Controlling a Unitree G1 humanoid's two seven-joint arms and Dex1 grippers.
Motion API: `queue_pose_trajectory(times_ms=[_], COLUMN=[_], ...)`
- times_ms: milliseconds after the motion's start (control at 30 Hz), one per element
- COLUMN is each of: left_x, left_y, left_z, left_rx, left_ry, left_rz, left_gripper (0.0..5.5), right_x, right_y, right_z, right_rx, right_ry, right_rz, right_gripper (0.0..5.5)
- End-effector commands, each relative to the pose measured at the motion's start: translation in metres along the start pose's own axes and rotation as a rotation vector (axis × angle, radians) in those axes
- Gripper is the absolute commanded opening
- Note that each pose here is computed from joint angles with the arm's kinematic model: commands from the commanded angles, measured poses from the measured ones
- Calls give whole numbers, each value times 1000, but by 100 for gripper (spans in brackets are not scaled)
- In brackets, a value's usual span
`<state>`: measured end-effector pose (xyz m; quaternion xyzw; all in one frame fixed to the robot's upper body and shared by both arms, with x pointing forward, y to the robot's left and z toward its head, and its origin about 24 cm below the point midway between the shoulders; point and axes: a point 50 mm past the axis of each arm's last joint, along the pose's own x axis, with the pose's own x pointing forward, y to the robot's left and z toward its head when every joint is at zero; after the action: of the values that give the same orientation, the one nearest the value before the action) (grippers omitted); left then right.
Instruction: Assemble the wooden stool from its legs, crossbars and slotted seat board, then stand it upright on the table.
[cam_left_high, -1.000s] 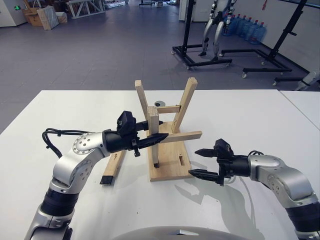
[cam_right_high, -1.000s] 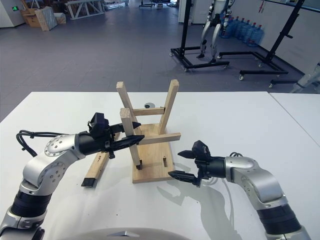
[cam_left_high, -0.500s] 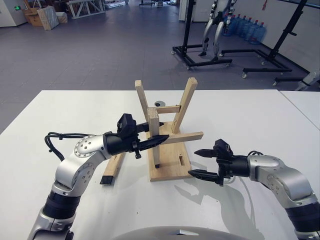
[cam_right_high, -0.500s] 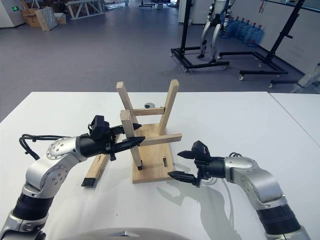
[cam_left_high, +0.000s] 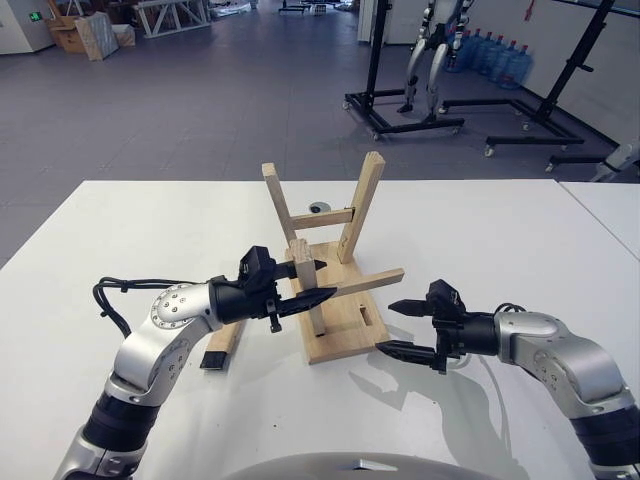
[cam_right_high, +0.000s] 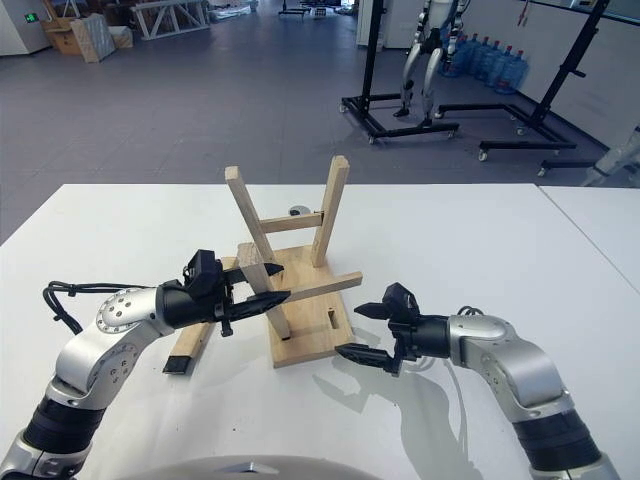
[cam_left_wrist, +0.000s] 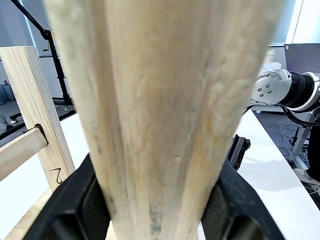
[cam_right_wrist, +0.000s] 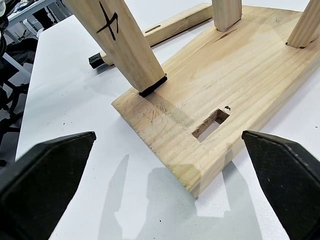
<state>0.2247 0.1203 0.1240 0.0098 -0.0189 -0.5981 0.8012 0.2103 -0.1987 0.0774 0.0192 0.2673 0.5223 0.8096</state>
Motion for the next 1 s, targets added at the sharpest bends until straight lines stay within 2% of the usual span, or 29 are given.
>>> queue_pose_trajectory(times_ms=[33, 233, 533, 867, 900, 1000], left_x=[-4, -5, -8, -6, -6, -5], left_y=[-6, -4, -14, -11, -11, -7], left_z=[-11, -10, -27, -27, -26, -21], left_rx=[37, 159, 28, 7, 11, 10], left_ry=[111, 208, 364, 356, 349, 319], left_rz=[-35, -80, -181, -153, -143, -112], left_gripper=[209, 209, 209, 209, 241, 281], right_x=[-3, -8, -5, -2, -2, -2], right_y=[-2, -7, -3, -2, -2, -2], right_z=[-3, -12, -18, -20, -21, -21], right_rx=[11, 45, 78, 84, 84, 83], right_ry=[6, 10, -9, -12, -11, -10], right_rz=[-16, -48, -56, -54, -52, -49], right_gripper=[540, 540, 540, 540, 540, 540])
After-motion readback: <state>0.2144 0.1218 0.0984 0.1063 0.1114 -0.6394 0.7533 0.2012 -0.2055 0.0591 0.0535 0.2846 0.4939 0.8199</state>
